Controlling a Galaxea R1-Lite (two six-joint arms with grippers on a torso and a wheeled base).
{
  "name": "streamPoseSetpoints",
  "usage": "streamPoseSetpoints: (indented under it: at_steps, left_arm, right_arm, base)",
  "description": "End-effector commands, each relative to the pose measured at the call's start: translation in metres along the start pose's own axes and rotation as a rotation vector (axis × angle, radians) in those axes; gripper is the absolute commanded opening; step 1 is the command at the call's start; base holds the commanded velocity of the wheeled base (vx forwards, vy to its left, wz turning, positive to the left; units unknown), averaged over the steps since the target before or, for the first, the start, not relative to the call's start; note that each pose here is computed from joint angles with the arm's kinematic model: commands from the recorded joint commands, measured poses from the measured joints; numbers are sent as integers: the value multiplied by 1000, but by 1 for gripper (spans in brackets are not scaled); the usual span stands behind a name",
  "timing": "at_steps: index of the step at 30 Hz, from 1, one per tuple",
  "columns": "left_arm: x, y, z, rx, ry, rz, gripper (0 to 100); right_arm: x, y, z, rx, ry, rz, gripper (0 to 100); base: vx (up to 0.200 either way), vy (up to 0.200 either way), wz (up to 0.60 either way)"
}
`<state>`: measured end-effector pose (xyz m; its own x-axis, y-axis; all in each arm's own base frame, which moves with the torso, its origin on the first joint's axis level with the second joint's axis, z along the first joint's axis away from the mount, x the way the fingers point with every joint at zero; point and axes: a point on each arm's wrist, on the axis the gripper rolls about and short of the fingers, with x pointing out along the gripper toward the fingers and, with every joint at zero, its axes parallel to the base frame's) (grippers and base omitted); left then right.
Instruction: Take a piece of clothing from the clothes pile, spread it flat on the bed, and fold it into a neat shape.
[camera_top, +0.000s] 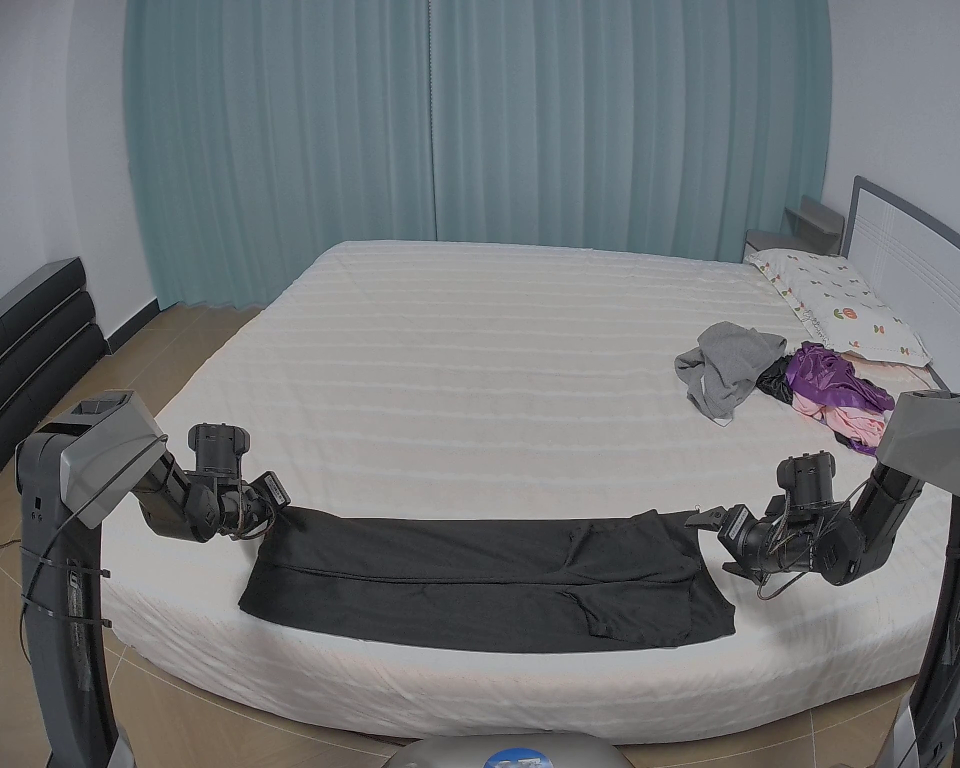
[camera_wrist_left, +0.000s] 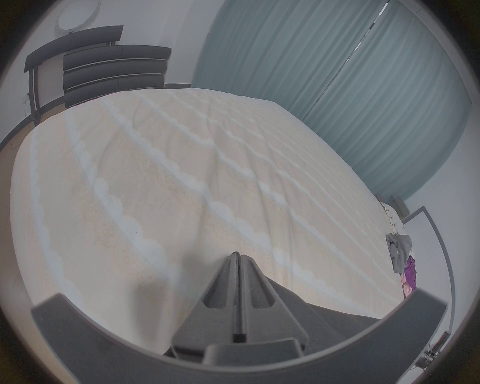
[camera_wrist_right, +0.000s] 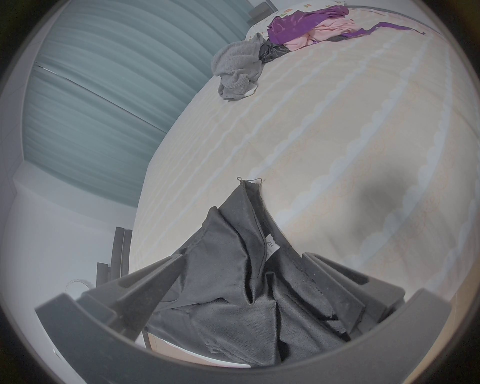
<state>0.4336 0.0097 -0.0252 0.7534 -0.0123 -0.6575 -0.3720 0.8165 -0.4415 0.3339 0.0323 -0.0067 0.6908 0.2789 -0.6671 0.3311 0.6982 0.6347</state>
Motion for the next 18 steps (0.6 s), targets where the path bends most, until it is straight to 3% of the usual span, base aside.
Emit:
streamPoseSetpoints:
  at_steps: [1, 14, 15, 18]
  left_arm:
    - [-4, -1, 9, -6, -22, -6, 0]
    - [-1, -2, 12, -7, -33, -13, 0]
    - [-1, -2, 12, -9, -30, -13, 100]
    - [0, -2, 13, -10, -30, -16, 100]
  right_arm:
    - [0, -1, -1, 1, 2, -2, 100]
    - [0, -1, -1, 0, 5, -3, 100]
    - [0, 0, -2, -1, 5, -2, 100]
    - [0, 0, -2, -1, 5, -2, 100]
  base:
    - [0, 0, 0]
    - [0, 0, 0]
    - [0, 0, 0]
    - [0, 0, 0]
